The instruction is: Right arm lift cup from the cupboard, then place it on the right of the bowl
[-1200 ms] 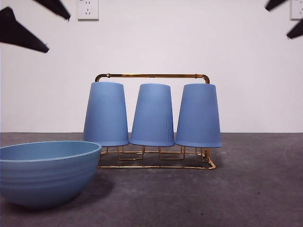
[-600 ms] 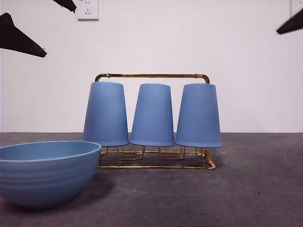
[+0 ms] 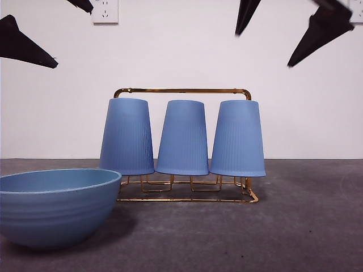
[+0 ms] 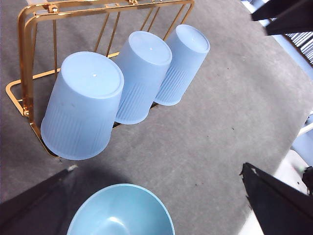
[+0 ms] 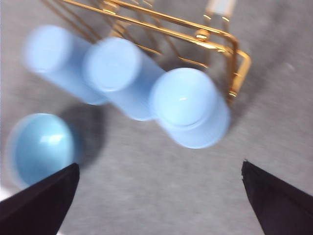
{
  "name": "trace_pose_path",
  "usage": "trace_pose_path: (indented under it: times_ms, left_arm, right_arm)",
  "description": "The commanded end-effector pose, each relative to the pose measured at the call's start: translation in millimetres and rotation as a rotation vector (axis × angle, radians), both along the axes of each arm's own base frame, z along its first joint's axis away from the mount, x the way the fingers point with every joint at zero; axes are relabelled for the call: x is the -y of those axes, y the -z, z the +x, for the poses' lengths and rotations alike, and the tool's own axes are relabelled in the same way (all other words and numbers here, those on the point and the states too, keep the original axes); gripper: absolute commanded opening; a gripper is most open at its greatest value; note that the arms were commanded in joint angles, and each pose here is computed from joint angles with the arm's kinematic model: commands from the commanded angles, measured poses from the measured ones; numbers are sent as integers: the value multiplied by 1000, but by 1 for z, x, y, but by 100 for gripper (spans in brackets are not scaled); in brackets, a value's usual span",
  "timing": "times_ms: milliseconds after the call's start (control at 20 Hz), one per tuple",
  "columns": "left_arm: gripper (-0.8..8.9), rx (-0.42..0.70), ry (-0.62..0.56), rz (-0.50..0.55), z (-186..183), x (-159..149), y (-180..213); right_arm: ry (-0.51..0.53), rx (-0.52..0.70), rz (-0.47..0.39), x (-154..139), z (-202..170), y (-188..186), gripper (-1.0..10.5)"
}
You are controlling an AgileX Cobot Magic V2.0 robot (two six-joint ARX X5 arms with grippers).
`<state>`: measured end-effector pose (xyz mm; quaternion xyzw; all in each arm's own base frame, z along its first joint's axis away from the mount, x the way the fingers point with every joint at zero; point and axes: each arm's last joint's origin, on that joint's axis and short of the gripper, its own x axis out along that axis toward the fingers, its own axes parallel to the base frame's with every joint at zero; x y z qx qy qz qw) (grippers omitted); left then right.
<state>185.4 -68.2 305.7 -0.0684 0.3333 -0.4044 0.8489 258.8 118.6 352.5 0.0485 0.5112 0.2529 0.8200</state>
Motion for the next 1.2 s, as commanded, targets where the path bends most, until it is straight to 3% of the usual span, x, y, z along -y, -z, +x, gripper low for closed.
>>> trace_pose_path:
  times_ms: [50, 250, 700, 900, 1200]
  left_arm:
    - [530, 23, 10, -10, 3, 2, -6]
    - [530, 23, 9, -11, 3, 2, -6]
    - [530, 22, 26, -11, 1, 5, -6]
    - [530, 21, 39, -10, 0, 7, -5]
    - [530, 19, 43, -10, 0, 8, -5]
  right_arm:
    - [4, -21, -97, -16, 18, 2, 580]
    - [-2, -33, -255, -45, 38, 9, 579]
    - [-25, -132, -437, -79, 65, 48, 574]
    - [-35, -152, -435, -81, 68, 54, 460]
    - [-64, -165, -398, -84, 71, 58, 421]
